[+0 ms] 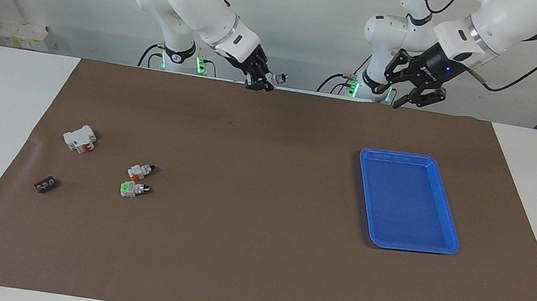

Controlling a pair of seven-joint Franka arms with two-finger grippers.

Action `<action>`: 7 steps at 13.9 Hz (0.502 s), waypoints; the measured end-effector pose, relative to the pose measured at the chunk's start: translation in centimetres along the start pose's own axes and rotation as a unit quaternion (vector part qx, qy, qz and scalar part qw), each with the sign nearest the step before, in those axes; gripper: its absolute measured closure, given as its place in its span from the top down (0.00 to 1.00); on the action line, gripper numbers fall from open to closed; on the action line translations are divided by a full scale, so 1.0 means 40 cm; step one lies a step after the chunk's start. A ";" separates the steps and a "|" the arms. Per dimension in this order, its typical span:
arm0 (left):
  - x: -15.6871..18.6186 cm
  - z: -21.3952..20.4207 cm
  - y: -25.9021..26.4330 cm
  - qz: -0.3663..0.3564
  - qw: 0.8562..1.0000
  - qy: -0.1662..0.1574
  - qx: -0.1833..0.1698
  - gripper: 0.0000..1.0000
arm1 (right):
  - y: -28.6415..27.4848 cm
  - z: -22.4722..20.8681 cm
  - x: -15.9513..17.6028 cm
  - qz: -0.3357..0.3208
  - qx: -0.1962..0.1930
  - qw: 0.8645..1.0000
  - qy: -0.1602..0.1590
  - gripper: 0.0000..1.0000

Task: Turn and place switch with both arms
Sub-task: 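Lift the switch with the right gripper while the left gripper approaches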

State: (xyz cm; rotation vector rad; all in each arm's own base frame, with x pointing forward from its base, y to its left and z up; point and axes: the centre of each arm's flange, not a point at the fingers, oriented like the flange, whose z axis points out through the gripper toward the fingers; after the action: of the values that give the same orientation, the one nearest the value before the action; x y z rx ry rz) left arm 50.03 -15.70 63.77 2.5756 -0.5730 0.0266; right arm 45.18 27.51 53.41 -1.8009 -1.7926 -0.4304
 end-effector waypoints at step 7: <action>-0.076 0.111 0.099 0.040 0.990 0.043 -0.125 0.49 | -0.039 0.071 0.123 0.013 -0.046 0.999 0.019 0.33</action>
State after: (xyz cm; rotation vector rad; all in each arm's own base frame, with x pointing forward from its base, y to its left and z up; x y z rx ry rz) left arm 45.30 -19.74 61.35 2.2968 -0.6055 0.0864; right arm 43.49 33.10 54.30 -1.8621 -1.7474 -0.5417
